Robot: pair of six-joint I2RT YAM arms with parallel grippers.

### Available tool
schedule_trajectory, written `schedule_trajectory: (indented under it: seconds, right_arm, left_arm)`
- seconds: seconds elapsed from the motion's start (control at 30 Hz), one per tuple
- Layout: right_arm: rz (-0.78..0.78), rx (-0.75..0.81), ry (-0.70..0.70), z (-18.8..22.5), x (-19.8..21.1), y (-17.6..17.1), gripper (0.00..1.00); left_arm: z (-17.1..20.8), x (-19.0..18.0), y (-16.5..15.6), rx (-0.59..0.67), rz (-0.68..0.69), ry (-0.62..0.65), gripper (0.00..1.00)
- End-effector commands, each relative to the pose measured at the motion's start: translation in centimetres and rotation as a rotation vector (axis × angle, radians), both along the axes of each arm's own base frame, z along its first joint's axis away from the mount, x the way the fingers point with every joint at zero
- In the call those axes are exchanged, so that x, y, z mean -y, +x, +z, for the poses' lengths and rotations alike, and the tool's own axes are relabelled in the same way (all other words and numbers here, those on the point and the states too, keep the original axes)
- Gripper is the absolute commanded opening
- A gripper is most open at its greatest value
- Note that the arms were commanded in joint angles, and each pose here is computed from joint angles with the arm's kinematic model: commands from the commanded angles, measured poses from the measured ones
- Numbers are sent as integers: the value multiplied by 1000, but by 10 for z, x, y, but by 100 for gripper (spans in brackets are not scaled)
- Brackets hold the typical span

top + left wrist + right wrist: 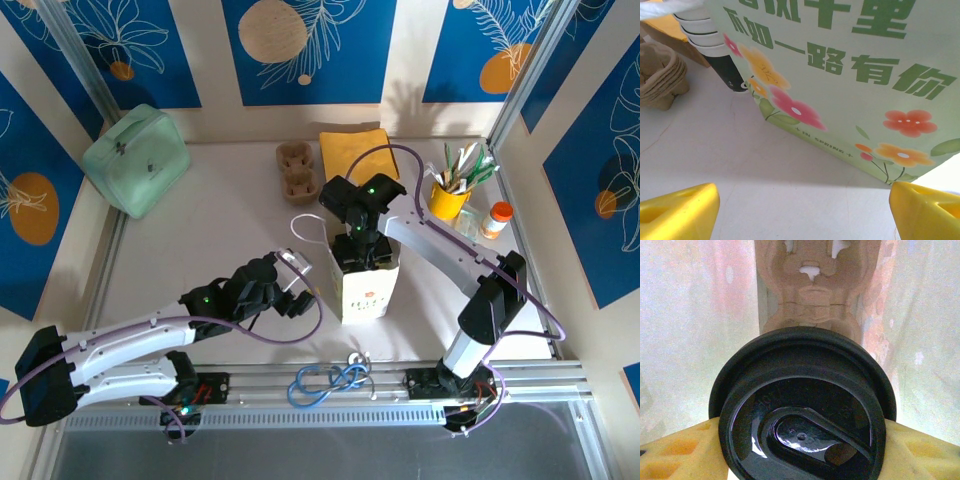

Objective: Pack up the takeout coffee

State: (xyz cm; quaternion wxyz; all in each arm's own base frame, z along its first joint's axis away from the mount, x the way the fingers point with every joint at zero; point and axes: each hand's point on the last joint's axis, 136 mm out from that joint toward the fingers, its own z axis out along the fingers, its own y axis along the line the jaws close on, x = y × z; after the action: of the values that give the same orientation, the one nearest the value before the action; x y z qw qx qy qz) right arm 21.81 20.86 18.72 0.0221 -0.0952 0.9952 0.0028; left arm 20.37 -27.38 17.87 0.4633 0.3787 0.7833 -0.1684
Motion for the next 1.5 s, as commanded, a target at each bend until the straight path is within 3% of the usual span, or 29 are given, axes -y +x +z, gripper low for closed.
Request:
schedule_trajectory:
  seconds: [0.0,1.47]
  right_arm:
    - [-26,-36,5,8,1,-8,62]
    - [-68,-50,4,-19,7,-7,62]
  left_arm:
    - [9,4,1,28,-5,-10,88]
    - [6,-1,-1,21,5,-14,88]
